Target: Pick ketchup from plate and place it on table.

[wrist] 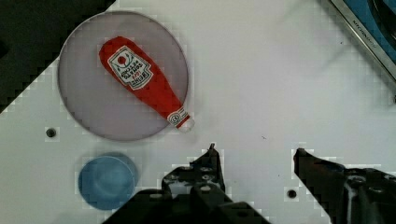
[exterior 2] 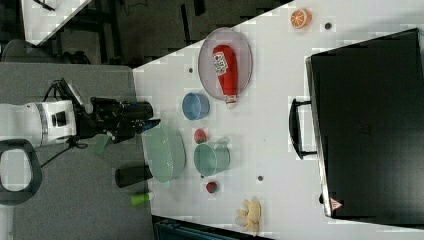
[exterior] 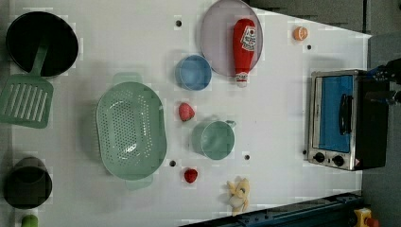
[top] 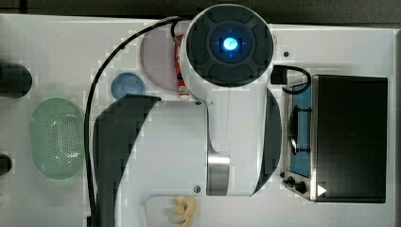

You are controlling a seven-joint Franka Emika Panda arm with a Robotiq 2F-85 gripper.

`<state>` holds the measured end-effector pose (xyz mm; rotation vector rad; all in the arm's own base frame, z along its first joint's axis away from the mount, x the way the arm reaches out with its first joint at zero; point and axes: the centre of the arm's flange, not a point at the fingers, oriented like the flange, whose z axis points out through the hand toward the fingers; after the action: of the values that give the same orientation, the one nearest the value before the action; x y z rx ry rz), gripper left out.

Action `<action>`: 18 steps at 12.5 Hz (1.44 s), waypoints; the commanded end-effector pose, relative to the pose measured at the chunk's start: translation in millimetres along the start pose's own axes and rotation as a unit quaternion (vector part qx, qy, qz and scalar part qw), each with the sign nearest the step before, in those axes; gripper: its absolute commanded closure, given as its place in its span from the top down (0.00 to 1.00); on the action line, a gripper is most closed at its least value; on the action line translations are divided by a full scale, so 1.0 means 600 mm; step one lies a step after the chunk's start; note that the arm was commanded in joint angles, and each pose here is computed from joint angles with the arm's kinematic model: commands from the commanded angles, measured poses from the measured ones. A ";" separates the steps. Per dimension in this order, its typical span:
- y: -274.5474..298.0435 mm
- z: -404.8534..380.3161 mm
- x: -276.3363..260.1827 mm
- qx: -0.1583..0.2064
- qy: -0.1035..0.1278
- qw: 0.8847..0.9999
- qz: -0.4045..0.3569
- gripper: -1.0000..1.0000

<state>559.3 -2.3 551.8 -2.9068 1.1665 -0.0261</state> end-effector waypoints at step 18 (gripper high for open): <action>-0.152 0.426 0.061 0.056 0.038 0.953 -0.294 1.00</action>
<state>641.5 34.4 263.1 -3.0204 0.5004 -0.0714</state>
